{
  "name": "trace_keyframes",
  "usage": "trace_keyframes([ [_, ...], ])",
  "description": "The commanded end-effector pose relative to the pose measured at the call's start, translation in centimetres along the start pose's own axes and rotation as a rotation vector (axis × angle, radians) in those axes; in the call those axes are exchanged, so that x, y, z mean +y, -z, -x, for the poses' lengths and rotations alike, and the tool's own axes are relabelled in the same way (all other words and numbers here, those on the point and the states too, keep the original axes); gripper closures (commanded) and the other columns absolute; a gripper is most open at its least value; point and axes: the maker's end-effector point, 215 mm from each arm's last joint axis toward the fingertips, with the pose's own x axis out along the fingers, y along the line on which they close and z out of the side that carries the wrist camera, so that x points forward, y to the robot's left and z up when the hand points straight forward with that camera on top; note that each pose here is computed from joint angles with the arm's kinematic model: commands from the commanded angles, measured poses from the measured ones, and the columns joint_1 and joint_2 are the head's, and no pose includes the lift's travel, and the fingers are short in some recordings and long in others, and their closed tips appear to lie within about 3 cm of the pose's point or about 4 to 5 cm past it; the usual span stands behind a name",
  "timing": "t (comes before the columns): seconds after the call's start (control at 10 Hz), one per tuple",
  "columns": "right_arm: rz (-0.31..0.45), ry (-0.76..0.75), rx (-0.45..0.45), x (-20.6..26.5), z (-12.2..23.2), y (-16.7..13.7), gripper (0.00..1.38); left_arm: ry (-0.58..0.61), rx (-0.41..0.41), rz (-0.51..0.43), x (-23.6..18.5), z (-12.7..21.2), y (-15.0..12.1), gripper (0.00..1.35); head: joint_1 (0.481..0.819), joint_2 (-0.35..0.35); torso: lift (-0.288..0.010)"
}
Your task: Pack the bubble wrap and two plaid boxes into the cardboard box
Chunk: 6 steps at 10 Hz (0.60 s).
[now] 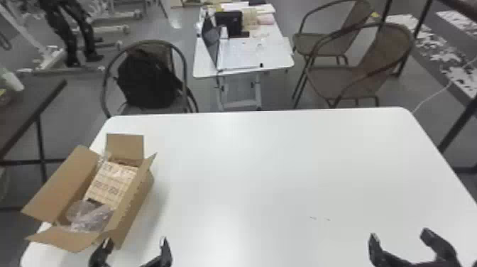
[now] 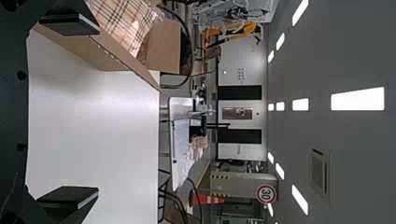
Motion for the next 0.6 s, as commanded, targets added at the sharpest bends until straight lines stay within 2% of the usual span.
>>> trace_keyframes([
  [0.0,-0.003,0.0,0.002,0.03,0.05,0.13,0.22,-0.006,-0.001,0.013,-0.32,0.02,-0.01,0.09,0.695,0.124,-0.05],
  [0.5,0.002,0.001,0.001,0.03,0.0,0.08,0.22,-0.012,-0.012,0.008,-0.15,0.04,-0.31,0.09,0.695,0.123,-0.05],
])
